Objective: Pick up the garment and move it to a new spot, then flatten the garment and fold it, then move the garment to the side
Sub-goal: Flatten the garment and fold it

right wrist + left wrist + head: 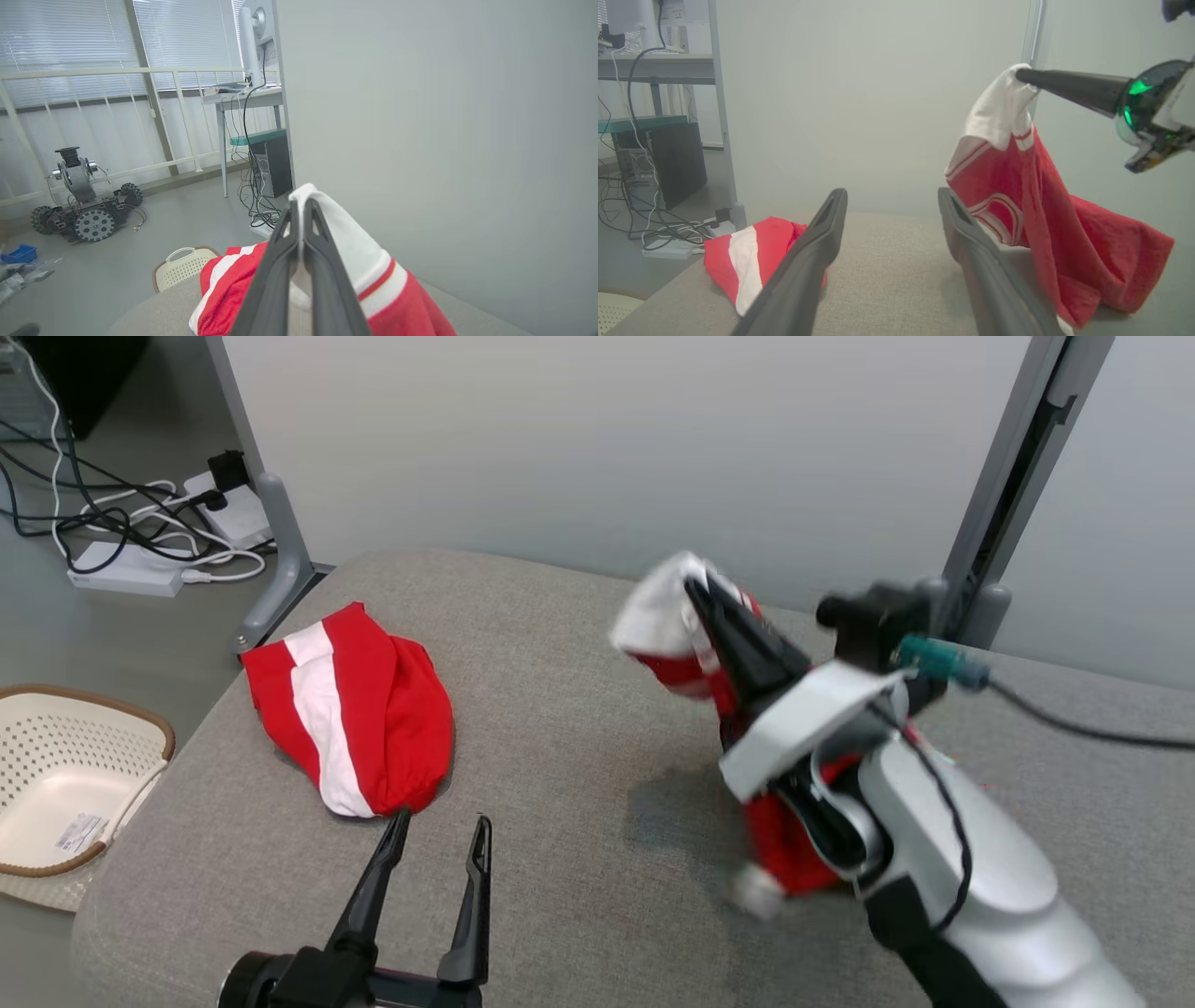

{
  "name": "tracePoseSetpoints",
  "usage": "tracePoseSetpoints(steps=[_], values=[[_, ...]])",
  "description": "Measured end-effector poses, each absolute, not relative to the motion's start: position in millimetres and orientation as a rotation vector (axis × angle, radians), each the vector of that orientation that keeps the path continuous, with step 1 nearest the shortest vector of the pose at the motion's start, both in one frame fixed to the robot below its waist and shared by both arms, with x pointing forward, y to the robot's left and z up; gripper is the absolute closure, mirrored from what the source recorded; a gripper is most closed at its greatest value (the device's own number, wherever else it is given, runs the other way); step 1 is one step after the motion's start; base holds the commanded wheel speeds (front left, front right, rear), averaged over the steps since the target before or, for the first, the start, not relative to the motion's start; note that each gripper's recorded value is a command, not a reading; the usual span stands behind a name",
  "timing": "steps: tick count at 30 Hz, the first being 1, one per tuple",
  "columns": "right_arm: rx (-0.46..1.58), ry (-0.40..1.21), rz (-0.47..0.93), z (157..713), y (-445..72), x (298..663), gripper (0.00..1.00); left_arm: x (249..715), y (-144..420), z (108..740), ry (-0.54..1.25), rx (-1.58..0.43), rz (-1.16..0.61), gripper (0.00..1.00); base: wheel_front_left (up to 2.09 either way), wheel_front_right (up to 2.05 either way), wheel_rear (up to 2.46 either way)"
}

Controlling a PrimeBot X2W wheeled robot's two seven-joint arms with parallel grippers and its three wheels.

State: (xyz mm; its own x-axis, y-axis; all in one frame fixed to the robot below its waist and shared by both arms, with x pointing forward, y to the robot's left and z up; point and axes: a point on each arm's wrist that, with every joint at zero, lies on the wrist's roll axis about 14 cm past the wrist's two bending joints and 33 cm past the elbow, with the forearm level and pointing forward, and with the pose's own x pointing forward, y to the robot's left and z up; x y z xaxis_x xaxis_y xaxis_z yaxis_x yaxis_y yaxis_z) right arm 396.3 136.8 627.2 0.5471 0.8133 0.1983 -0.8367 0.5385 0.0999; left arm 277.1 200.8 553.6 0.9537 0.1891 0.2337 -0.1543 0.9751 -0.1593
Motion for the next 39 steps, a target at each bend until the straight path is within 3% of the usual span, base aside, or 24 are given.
tracePoseSetpoints(steps=[4, 9, 12, 16, 22, 26, 33, 34, 35, 39], values=[[0.323, -0.290, 0.995, 699.2, 134.6, 398.2, 1.00, 273.3, 194.2, 551.4, -0.247, -0.152, 0.162, 0.00, 0.00, 0.00, 0.00], [0.455, -0.382, 0.820, 739.9, 81.7, 434.6, 1.00, 273.4, 186.0, 550.8, -0.246, -0.160, 0.139, 0.00, 0.00, 0.00, 0.00], [0.443, -0.258, 0.688, 701.3, 44.7, 462.8, 1.00, 277.3, 182.2, 552.6, -0.249, -0.167, 0.124, 0.00, 0.00, 0.00, 0.00], [0.387, -0.034, 0.472, 600.4, -25.5, 487.8, 1.00, 286.6, 176.0, 553.6, -0.244, -0.167, 0.099, 0.00, 0.00, 0.00, 0.00], [0.423, 0.202, 0.134, 488.4, -141.1, 493.0, 1.00, 306.5, 167.2, 549.8, -0.218, -0.159, 0.057, 0.00, 0.00, 0.00, 0.00], [0.398, 0.232, -0.059, 459.1, -215.8, 493.9, 1.00, 321.9, 164.1, 546.9, -0.202, -0.148, 0.036, 0.00, 0.00, 0.00, 0.00], [0.418, 0.210, -0.195, 452.5, -263.8, 506.6, 1.00, 345.2, 153.5, 537.1, -0.167, -0.139, -0.010, 0.00, 0.00, 0.00, 0.00], [0.419, 0.216, -0.204, 449.9, -266.6, 505.5, 0.57, 347.4, 151.8, 536.1, -0.163, -0.139, -0.016, 0.00, 0.00, 0.00, 0.00], [0.418, 0.215, -0.212, 448.8, -269.0, 504.3, 0.00, 349.5, 150.0, 535.6, -0.162, -0.140, -0.023, 0.00, 0.00, 0.00, 0.00], [0.410, 0.233, -0.172, 448.2, -253.8, 501.8, 0.00, 352.5, 144.0, 538.4, -0.170, -0.144, -0.043, 0.00, 0.00, 0.00, 0.00]])
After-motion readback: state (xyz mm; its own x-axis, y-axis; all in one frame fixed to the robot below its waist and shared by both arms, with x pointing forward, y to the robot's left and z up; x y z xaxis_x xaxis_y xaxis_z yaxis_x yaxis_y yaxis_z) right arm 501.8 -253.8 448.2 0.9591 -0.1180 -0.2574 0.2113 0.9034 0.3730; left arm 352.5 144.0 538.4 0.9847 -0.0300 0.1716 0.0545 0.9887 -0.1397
